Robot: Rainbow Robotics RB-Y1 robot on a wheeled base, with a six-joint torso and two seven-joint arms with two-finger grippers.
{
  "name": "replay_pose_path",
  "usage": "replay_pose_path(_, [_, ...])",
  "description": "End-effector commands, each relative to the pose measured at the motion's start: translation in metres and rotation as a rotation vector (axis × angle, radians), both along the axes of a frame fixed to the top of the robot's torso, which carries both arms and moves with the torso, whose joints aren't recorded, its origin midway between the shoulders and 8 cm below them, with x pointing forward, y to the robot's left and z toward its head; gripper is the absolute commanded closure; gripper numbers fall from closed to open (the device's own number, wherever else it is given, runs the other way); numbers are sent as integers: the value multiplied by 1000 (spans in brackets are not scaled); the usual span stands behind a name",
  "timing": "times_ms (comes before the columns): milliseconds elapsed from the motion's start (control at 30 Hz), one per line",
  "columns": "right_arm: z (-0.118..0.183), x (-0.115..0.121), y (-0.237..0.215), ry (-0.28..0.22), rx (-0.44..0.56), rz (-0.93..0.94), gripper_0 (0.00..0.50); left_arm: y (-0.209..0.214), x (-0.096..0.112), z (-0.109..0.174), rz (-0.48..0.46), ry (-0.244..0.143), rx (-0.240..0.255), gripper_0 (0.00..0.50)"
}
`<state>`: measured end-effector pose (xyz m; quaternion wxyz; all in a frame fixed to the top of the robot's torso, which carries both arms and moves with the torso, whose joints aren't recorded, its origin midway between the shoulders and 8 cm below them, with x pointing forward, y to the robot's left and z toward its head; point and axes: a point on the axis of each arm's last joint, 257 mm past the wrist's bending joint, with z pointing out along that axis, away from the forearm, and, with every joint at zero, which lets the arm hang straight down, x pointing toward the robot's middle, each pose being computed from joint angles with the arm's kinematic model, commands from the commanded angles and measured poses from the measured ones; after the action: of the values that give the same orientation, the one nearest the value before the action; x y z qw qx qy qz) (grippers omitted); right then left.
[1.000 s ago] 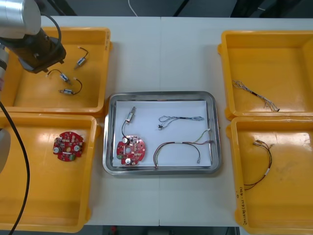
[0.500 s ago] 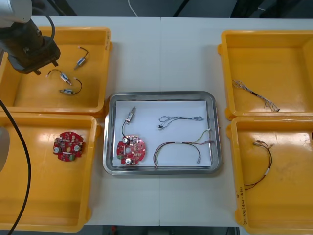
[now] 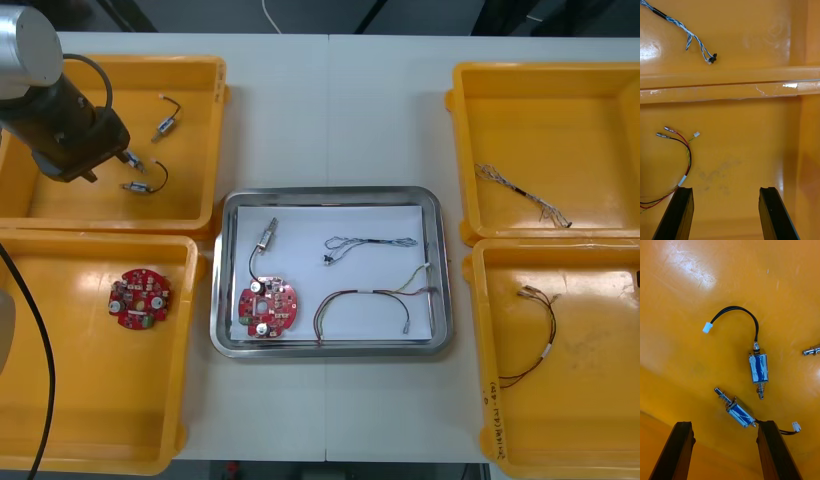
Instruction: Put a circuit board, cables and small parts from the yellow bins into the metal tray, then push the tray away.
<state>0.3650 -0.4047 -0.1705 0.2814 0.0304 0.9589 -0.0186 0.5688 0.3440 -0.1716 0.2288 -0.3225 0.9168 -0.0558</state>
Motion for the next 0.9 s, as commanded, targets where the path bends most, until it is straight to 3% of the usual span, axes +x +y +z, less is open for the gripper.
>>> replay_pose_path(33, [-5,-7,3,8,5,-37,0,1,9,5,98,-73,-76,0])
replay_pose_path(200, [-7,-8,4,9,17,-48,0,-7,16,-7,87,-96,-76,0])
replay_pose_path(433, [-7,-8,5,11,27,-53,0,-17,24,-30,73,-98,-68,0])
replay_pose_path(900, [-8,-9,7,13,31,-47,0,-34,21,-56,53,-55,-70,0])
